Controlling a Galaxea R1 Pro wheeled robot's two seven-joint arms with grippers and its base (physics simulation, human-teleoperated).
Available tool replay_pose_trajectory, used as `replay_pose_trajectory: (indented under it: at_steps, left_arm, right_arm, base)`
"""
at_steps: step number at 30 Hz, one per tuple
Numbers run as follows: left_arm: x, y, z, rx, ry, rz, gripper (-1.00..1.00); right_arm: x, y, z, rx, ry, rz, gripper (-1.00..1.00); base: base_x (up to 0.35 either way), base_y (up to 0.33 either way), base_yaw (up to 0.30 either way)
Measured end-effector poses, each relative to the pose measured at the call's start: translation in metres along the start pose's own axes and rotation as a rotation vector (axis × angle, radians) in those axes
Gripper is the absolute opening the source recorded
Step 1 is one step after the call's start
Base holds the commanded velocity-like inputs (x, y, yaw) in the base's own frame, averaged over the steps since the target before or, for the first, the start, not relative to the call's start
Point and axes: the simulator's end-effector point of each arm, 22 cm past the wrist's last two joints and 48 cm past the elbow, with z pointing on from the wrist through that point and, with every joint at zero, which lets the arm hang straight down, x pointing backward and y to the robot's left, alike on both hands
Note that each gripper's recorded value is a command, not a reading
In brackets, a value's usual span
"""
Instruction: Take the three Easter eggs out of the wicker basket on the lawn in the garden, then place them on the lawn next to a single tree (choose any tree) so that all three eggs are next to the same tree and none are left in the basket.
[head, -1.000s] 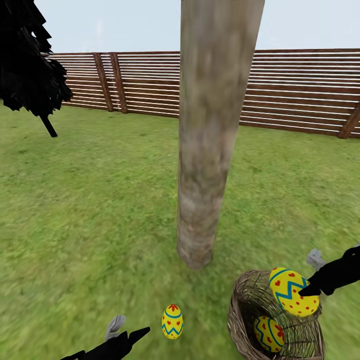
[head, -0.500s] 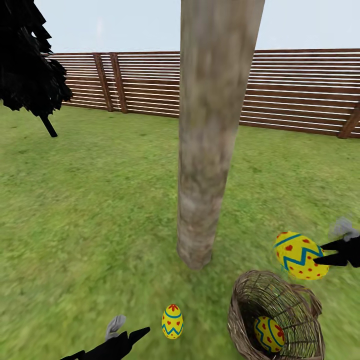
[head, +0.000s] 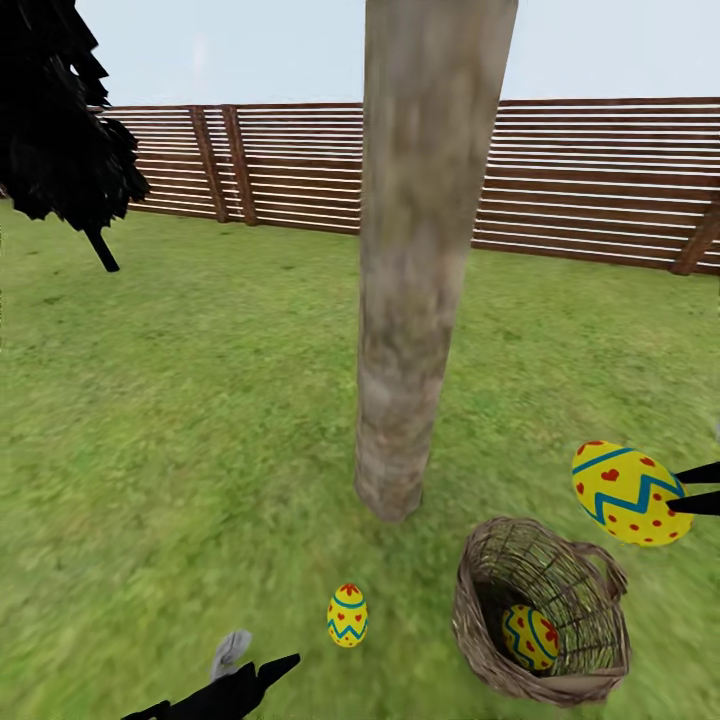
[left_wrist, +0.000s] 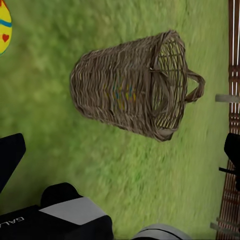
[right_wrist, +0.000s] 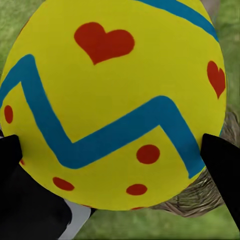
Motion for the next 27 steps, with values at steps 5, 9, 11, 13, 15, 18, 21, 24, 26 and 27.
replay_pose_trajectory:
  at_steps: [5,9,11,13,15,18,21,24,26,27]
  left_arm:
    - [0.0000,-0.0002,-0.0002,0.000,0.000,0.001,1.00]
    - [0.0000,-0.0002,-0.0002,0.000,0.000,0.000,1.00]
    - [0.0001,-0.0002,-0.0001,0.000,0.000,0.000,1.00]
    - [0.0001,-0.0001,-0.0002,0.000,0.000,0.000,1.00]
    - [0.0001,-0.0001,-0.0002,0.000,0.000,0.000,1.00]
    - [-0.0001,-0.0006,-0.0002,0.001,0.000,0.001,1.00]
    - [0.0000,-0.0006,-0.0002,0.001,0.000,0.002,1.00]
    - [-0.0007,0.0008,-0.0013,-0.002,0.000,0.004,1.00]
    - [0.0003,-0.0001,-0.0001,-0.001,0.001,0.004,1.00]
    - [0.0009,-0.0002,0.0004,-0.002,0.003,0.006,1.00]
  right_arm:
    - [0.0003,0.0009,0.0018,-0.005,-0.002,0.003,-1.00]
    - [0.0004,0.0004,0.0009,-0.002,0.000,0.003,-1.00]
    - [0.0012,-0.0005,0.0010,-0.001,0.000,0.007,-1.00]
    - [0.0019,-0.0012,0.0008,0.000,0.001,0.009,-1.00]
    - [0.0022,-0.0015,0.0011,-0.001,0.001,0.011,-1.00]
    - [0.0036,-0.0033,0.0007,0.000,0.000,0.019,-1.00]
    - [0.0070,-0.0064,0.0017,-0.002,0.000,0.037,-1.00]
    - [0.0068,-0.0060,0.0016,-0.001,0.001,0.038,-1.00]
    - [0.0061,-0.0060,-0.0002,0.008,0.008,0.033,-1.00]
    - [0.0061,-0.0058,0.0002,0.009,0.009,0.032,-1.00]
  base:
    - [-0.033,0.245,0.000]
    - [-0.002,0.055,0.000]
    - [0.000,0.009,0.000]
    - [0.000,0.003,0.000]
    - [0.000,0.001,0.000]
    - [0.000,0.000,0.000]
    - [0.000,0.000,0.000]
    - [0.000,0.000,0.000]
    - [0.000,0.000,0.000]
    - [0.000,0.000,0.000]
